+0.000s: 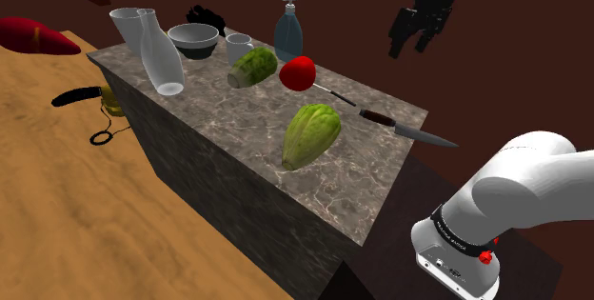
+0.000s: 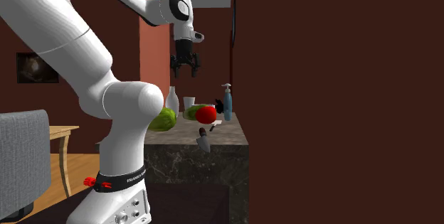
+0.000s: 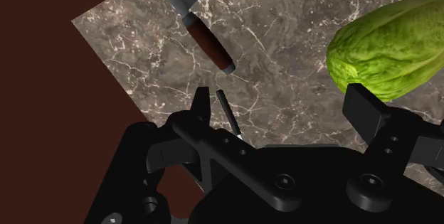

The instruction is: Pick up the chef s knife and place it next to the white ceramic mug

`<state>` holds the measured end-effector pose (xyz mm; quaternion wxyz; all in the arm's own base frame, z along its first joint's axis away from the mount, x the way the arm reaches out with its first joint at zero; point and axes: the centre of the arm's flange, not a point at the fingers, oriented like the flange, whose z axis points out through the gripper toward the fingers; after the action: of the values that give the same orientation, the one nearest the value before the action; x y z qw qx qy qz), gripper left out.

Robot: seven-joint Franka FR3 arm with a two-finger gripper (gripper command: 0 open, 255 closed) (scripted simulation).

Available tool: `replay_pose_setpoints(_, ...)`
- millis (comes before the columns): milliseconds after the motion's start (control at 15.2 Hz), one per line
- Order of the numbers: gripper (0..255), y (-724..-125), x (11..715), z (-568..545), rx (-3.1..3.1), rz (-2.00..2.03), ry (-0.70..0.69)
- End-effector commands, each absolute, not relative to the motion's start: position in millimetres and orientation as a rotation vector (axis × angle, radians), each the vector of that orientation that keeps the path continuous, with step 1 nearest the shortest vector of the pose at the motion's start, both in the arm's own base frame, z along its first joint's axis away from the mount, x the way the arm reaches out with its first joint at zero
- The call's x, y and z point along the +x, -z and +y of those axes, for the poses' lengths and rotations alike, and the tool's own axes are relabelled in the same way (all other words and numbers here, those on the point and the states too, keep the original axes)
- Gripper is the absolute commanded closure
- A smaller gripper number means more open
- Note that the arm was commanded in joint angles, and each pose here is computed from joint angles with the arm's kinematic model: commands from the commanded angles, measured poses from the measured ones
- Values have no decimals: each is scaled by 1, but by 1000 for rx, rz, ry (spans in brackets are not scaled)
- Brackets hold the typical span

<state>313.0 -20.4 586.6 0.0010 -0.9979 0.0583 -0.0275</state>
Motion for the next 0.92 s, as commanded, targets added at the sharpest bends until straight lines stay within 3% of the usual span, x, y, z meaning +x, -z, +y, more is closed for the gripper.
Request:
replay_pose_setpoints(0, 0, -587, 313, -20, -3133, 183, 86)
replay_pose_setpoints(858, 0, -433, 285, -102, -3087, 98, 148)
